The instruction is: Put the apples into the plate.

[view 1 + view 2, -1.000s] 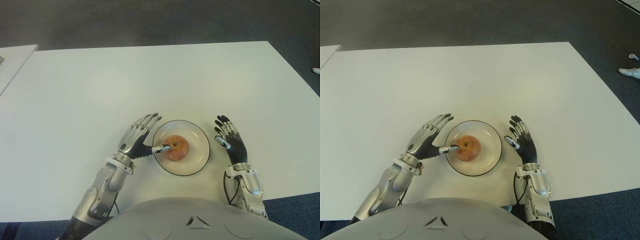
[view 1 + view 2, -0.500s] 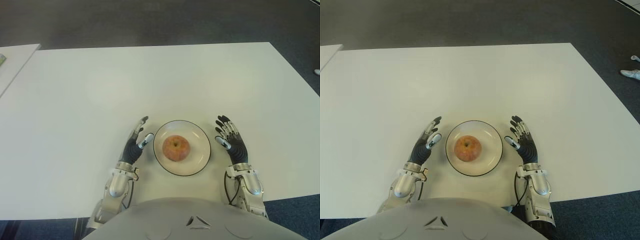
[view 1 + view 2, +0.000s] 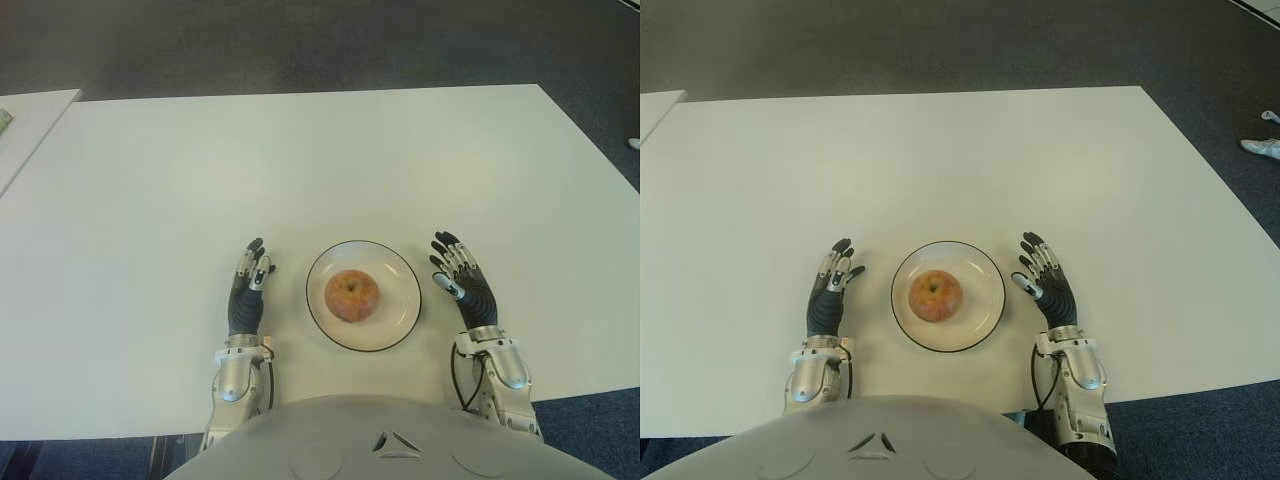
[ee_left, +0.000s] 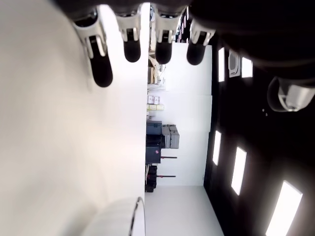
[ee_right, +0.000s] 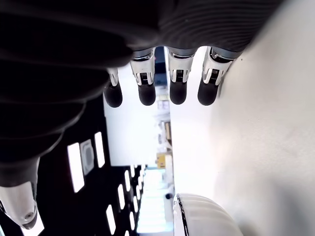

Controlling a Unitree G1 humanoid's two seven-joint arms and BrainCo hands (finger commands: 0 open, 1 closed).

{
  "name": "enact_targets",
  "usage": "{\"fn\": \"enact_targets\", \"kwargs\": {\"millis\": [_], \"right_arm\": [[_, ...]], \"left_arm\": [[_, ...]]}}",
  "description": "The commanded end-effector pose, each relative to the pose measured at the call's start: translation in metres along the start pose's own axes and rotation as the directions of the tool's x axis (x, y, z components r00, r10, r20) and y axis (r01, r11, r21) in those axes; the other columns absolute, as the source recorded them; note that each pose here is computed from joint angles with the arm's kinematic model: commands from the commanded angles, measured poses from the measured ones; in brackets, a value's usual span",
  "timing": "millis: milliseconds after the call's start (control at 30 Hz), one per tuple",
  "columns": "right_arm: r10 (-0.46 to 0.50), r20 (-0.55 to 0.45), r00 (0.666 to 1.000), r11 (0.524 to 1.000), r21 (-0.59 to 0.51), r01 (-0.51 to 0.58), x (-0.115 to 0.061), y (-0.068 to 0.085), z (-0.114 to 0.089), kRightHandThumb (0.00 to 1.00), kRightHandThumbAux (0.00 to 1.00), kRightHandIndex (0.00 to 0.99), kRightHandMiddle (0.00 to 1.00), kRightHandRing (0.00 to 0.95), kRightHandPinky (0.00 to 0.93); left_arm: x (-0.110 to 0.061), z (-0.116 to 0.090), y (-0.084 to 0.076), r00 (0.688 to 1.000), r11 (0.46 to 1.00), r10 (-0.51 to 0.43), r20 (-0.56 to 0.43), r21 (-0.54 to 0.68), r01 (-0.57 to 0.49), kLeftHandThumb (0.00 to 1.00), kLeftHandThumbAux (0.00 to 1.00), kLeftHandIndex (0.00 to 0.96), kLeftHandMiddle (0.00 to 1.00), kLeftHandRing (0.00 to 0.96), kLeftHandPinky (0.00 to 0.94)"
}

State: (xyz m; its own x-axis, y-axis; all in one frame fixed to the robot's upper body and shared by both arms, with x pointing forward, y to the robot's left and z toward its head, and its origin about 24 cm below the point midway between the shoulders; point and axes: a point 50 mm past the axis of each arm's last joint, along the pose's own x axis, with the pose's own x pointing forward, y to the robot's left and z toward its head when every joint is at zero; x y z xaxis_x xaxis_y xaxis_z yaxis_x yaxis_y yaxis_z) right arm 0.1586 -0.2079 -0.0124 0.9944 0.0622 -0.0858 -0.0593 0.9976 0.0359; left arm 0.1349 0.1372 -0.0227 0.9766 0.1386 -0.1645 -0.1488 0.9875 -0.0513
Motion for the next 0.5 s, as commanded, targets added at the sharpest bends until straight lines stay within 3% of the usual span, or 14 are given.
{"fn": "enact_targets", "kwargs": {"millis": [33,500], "right_arm": [[-0.011,-0.119,0.993,1.000,0.027,0.014,-0.0112,-0.0011,-0.0167,0.153,0.592,0.088,0.089,0.066,0.096],[-0.007,-0.121,0.993,1.000,0.018,0.009,-0.0111,-0.0014,-0.0140,0.151,0.602,0.081,0.087,0.064,0.091]], "left_arm": [[-0.0095,-0.0200,0.0027,0.992,0.999,0.034,-0.118,-0.005,-0.035,0.000,0.291,0.135,0.102,0.071,0.091],[-0.0112,-0.0230,0.0054,0.993,0.999,0.044,-0.113,0.005,-0.043,0.000,0.307,0.108,0.104,0.074,0.089]]}}
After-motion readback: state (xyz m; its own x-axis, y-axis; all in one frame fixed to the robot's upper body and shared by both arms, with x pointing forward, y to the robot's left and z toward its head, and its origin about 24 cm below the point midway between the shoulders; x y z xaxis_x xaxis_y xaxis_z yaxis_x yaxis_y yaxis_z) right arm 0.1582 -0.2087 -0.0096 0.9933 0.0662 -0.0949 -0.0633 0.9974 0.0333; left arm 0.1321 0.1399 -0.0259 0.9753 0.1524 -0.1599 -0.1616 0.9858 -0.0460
